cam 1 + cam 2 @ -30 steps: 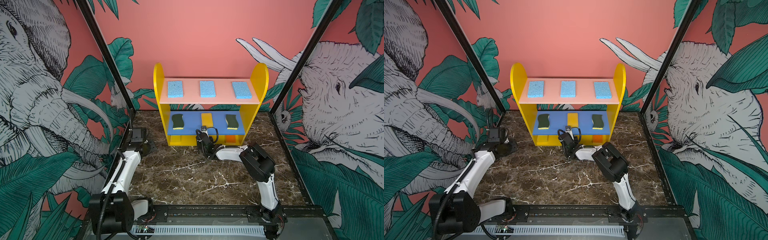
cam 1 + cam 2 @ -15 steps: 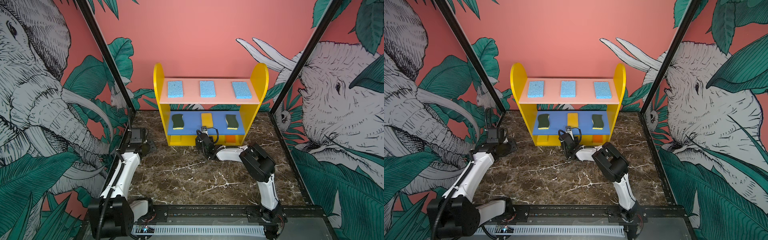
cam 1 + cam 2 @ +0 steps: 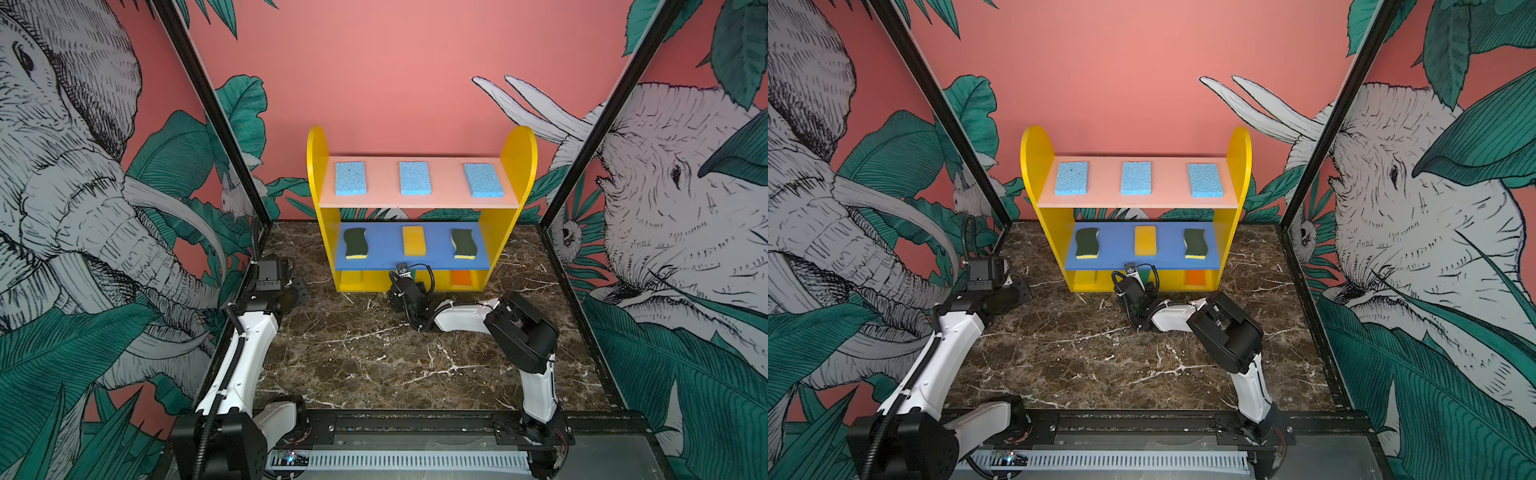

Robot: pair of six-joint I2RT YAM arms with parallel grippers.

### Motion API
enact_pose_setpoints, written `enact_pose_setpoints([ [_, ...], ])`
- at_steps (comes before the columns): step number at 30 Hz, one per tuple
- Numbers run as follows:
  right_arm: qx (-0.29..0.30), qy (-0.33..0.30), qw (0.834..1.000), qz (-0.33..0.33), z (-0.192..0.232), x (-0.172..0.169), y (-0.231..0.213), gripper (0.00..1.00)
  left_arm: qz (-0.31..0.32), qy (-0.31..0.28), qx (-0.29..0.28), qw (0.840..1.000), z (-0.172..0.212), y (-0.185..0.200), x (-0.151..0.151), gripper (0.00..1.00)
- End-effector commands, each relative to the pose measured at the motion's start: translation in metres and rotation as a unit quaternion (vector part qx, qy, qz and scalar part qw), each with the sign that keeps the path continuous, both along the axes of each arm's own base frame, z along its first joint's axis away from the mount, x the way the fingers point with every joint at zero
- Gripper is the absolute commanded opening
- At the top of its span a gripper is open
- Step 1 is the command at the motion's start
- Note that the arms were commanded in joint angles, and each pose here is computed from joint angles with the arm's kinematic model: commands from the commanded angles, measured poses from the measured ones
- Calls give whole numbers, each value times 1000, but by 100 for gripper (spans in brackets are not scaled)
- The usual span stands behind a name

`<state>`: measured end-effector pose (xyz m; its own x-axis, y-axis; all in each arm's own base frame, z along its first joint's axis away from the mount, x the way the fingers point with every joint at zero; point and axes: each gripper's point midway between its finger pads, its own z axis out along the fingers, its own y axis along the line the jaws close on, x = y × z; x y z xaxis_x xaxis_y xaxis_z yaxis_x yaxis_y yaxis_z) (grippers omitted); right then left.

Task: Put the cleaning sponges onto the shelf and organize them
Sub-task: 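Push the green sponge into the bottom shelf compartment with the right gripper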

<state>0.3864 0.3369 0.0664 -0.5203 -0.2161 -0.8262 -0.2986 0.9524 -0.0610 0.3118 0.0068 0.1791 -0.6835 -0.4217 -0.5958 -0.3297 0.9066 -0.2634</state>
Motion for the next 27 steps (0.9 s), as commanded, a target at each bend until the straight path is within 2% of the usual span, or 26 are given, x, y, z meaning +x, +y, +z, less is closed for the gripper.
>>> enact_pose_setpoints([
  [1, 0, -15, 1000, 1, 16, -10, -8, 67, -2, 10, -6, 1000, -4, -1, -11, 30],
  [3, 4, -19, 1000, 10, 15, -15, -12, 51, -4, 10, -9, 1000, -3, -3, -12, 30],
  [5, 18, -34, 999, 17, 17, -19, -16, 42, -4, 9, -10, 1000, -2, -3, -13, 30],
  [7, 45, -52, 998, 13, 20, -17, -19, 39, -4, 9, -13, 1000, -4, -4, -14, 30],
  [11, 100, -50, 994, 19, 16, -9, -12, 29, -2, 10, -19, 1000, -8, -5, -14, 30],
  [18, 154, -38, 987, 24, 2, 6, 6, 28, -9, 7, -22, 1000, -13, -7, -12, 29],
  [27, 145, -35, 989, 6, -2, 14, 5, 29, -12, 4, -35, 999, -19, -11, -6, 29],
])
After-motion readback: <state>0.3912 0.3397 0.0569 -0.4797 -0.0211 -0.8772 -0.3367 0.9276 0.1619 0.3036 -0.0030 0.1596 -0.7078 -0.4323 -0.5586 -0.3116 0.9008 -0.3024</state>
